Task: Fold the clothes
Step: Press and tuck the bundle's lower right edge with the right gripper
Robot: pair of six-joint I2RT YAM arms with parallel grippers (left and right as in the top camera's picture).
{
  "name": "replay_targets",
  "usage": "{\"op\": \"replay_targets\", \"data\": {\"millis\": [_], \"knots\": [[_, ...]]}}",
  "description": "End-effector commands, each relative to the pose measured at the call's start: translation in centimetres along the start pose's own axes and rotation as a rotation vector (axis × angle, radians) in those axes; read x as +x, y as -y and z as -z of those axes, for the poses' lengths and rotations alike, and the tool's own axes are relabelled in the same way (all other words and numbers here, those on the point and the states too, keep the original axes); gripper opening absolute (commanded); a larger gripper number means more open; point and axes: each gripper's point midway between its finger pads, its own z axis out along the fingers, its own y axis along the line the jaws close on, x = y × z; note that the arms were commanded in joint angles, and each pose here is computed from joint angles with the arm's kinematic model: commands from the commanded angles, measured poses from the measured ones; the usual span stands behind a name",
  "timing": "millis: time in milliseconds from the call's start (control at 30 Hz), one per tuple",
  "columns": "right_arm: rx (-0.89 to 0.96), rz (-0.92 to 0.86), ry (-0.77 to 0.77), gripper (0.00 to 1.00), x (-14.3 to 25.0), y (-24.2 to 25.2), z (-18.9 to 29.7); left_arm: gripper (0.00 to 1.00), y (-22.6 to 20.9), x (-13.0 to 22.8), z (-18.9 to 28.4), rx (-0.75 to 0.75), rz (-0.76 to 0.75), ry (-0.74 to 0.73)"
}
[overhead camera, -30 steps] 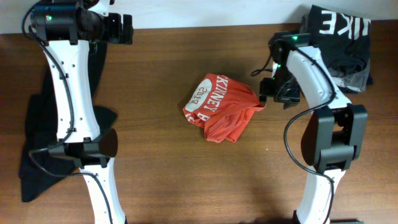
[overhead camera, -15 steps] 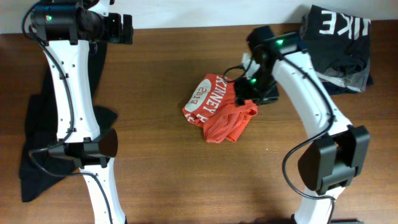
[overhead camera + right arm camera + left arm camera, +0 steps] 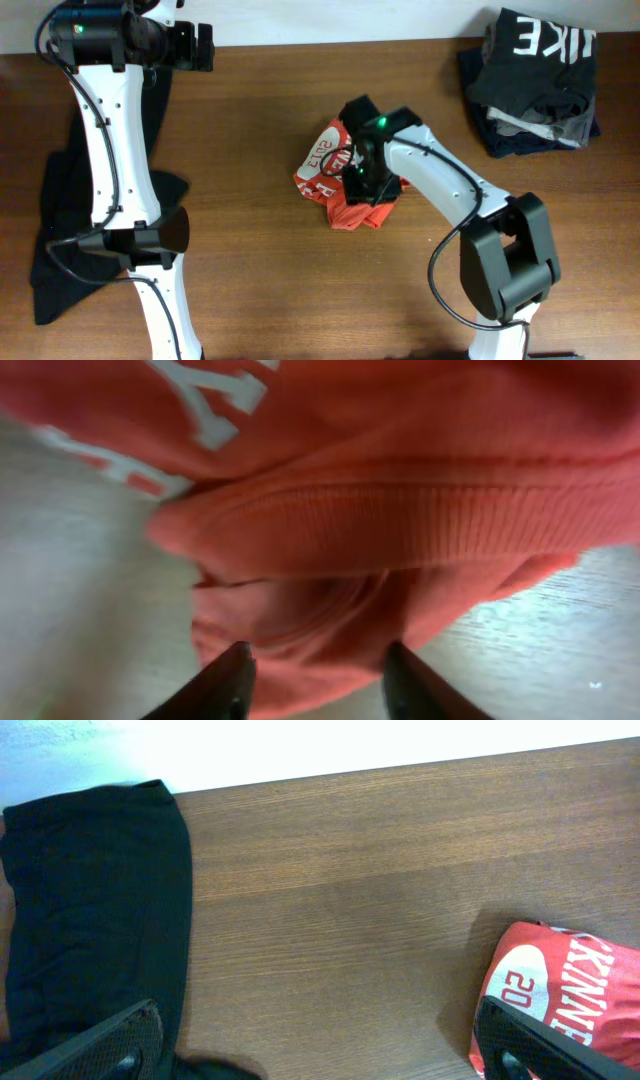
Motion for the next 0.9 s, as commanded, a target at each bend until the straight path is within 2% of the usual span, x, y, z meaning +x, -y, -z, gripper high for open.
{"op": "replay_targets", "data": {"millis": [0,67,167,200,733,833,867], "knots": [[0.044,-0.068,-0.012,0.39,0.8,1.1,-1.4,0.99,-0.5,0.0,-0.1,-0.014,-0.015,0.001],[0.049,-0.071,-0.019,0.29,1.0,1.3,-1.6,0.99,-0.5,0.0,-0.1,-0.014,-0.015,-0.001],[0.052,-0.083,-0.022,0.06,0.9,1.8,-1.4,0.99,-0.5,0.0,-0.1,-0.014,-0.015,-0.001],[0.055,-0.093,-0.027,0.04,1.0,2.1,-1.3,0.99,-0.5,0.0,-0.1,-0.014,-0.015,-0.001],[0.117,-0.215,-0.106,0.04,2.0,8.2,-0.6,0.99,-0.5,0.4,-0.1,-0.013,-0.013,-0.017],[0.134,-0.235,-0.162,0.19,3.5,9.0,-0.9,0.99,-0.5,0.5,-0.1,-0.012,-0.013,-0.019],[0.138,-0.242,-0.178,0.21,3.9,9.3,-1.0,0.99,-0.5,0.5,-0.1,-0.012,-0.013,-0.019]]}}
